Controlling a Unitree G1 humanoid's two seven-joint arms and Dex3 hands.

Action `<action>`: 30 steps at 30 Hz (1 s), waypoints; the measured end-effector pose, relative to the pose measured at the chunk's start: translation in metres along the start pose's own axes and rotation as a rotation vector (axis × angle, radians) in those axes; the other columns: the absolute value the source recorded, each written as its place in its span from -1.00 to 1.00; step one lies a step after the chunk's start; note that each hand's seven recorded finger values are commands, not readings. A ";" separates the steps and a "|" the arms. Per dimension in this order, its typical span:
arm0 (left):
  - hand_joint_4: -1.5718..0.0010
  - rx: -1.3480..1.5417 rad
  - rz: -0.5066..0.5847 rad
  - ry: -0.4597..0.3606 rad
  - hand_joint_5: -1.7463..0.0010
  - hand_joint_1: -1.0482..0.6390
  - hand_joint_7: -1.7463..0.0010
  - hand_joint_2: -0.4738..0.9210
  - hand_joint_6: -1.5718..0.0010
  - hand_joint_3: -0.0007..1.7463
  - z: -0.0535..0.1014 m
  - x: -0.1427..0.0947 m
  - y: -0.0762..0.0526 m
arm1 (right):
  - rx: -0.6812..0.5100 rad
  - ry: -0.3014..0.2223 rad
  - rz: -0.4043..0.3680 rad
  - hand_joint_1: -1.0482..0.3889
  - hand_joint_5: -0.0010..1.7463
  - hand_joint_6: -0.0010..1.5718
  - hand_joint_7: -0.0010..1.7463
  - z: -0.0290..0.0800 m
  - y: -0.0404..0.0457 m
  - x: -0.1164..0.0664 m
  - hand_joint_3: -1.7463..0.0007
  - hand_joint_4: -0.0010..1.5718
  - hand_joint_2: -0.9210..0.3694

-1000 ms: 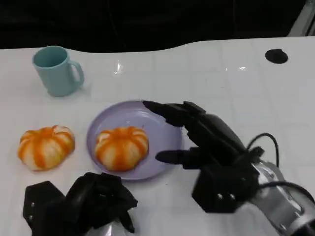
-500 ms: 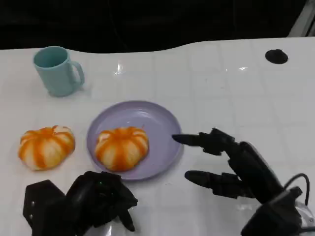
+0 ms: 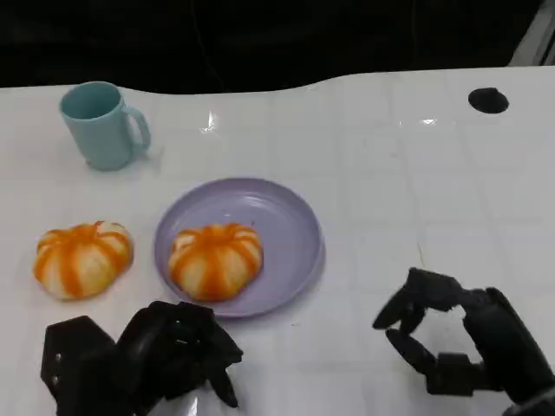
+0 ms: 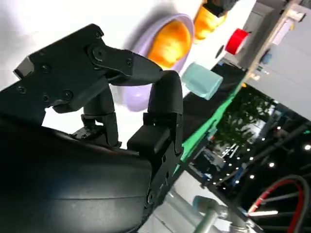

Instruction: Grasp the bread from the table and place it into the plate.

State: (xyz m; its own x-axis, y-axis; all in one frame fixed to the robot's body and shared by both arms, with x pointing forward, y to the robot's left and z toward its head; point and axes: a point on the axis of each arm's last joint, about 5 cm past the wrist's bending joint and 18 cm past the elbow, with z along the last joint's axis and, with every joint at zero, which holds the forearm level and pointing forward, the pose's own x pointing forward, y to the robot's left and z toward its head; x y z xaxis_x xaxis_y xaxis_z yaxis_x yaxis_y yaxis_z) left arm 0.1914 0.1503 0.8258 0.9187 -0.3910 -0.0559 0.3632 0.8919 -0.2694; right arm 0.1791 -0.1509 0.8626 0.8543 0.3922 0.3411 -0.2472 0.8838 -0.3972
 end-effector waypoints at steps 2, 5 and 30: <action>-1.00 0.000 0.000 -0.001 0.03 -1.00 0.40 0.79 -1.00 -0.99 0.000 0.000 0.000 | -0.005 0.013 0.003 0.07 0.99 -0.20 0.61 0.000 -0.0001 -0.005 -0.14 -0.18 -0.37; -1.00 0.002 -0.001 -0.004 0.03 -1.00 0.40 0.80 -1.00 -0.99 0.001 0.001 0.000 | -0.003 0.031 0.003 0.03 1.00 -0.21 0.64 -0.001 0.0012 -0.012 -0.13 -0.17 -0.38; -1.00 0.008 0.011 0.003 0.03 -1.00 0.39 0.79 -1.00 -0.99 0.001 -0.002 0.008 | -0.030 0.070 -0.006 -0.04 1.00 -0.25 0.68 -0.007 0.0065 -0.019 -0.02 -0.16 -0.45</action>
State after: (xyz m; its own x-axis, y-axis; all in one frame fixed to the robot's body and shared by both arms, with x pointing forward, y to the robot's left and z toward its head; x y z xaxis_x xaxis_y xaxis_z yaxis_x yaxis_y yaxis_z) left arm 0.1922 0.1584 0.8249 0.9220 -0.3822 -0.0614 0.3548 0.8978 -0.2608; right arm 0.1644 -0.1542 0.8479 0.8860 0.3669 0.2837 -0.2287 0.8778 -0.4209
